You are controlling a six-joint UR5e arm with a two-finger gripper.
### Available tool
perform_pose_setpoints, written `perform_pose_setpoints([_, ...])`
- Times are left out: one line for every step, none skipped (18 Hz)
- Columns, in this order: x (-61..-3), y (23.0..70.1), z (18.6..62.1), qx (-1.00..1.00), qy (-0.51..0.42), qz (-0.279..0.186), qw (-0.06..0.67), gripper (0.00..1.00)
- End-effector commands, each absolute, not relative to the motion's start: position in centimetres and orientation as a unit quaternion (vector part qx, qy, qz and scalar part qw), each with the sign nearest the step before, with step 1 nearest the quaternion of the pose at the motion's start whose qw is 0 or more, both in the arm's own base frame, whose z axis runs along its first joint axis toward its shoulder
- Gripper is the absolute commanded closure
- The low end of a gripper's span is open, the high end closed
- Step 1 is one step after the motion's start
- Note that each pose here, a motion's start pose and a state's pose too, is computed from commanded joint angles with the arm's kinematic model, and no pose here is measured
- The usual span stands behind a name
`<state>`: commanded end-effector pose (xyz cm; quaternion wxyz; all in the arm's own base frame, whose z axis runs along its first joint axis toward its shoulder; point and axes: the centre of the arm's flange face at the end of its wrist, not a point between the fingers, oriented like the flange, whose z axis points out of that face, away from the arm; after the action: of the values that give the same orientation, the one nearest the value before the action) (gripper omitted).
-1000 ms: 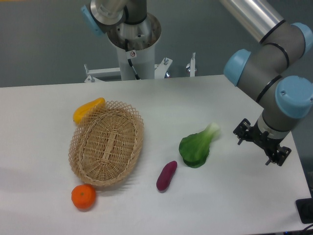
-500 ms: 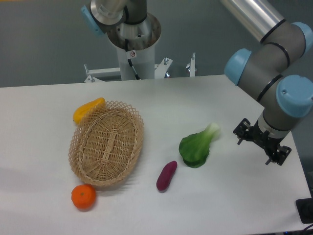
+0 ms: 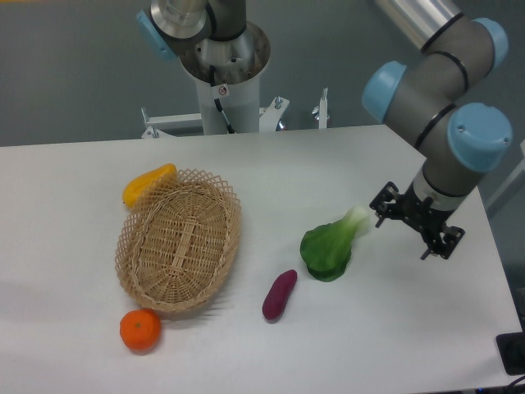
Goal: Pick up the green vegetable from the table
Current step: 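Move the open gripper over the leafy stem of the bok choy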
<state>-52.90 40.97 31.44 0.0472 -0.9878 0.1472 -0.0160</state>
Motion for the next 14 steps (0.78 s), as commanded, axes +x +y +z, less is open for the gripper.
perform_pose_setpoints([-52.3, 40.9, 30.8, -0.988, 0.149, -0.018, 0.047, 0.00])
perform_pose_setpoints([-51.8, 40.9, 30.1, -0.988, 0.148, -0.018, 0.046, 0.00])
perform_pose_setpoints([-51.4, 40.8, 29.8, -0.988, 0.150, -0.014, 0.047, 0.00])
perform_pose_setpoints([-51.1, 40.5, 29.4, -0.988, 0.149, -0.011, 0.048, 0.00])
perform_pose_setpoints([-50.3, 40.1, 28.6, -0.987, 0.151, -0.015, 0.047, 0.00])
perform_pose_setpoints([-49.7, 39.8, 27.8, -0.987, 0.155, -0.019, 0.046, 0.00])
perform_pose_setpoints([-49.3, 39.5, 27.5, -0.987, 0.155, -0.016, 0.045, 0.00])
perform_pose_setpoints([-48.9, 39.3, 26.8, -0.987, 0.155, -0.020, 0.044, 0.00])
perform_pose_setpoints([-48.4, 39.2, 26.3, -0.986, 0.157, -0.024, 0.042, 0.00])
perform_pose_setpoints([-48.3, 39.1, 25.9, -0.986, 0.159, -0.025, 0.040, 0.00])
perform_pose_setpoints([-48.0, 38.9, 25.3, -0.986, 0.160, -0.029, 0.031, 0.00])
perform_pose_setpoints([-47.6, 38.6, 24.7, -0.986, 0.161, -0.031, 0.016, 0.00])
perform_pose_setpoints([-47.2, 38.4, 24.0, -0.986, 0.164, -0.033, -0.001, 0.00])
perform_pose_setpoints([-47.1, 38.1, 23.4, -0.985, 0.166, -0.036, -0.012, 0.00])
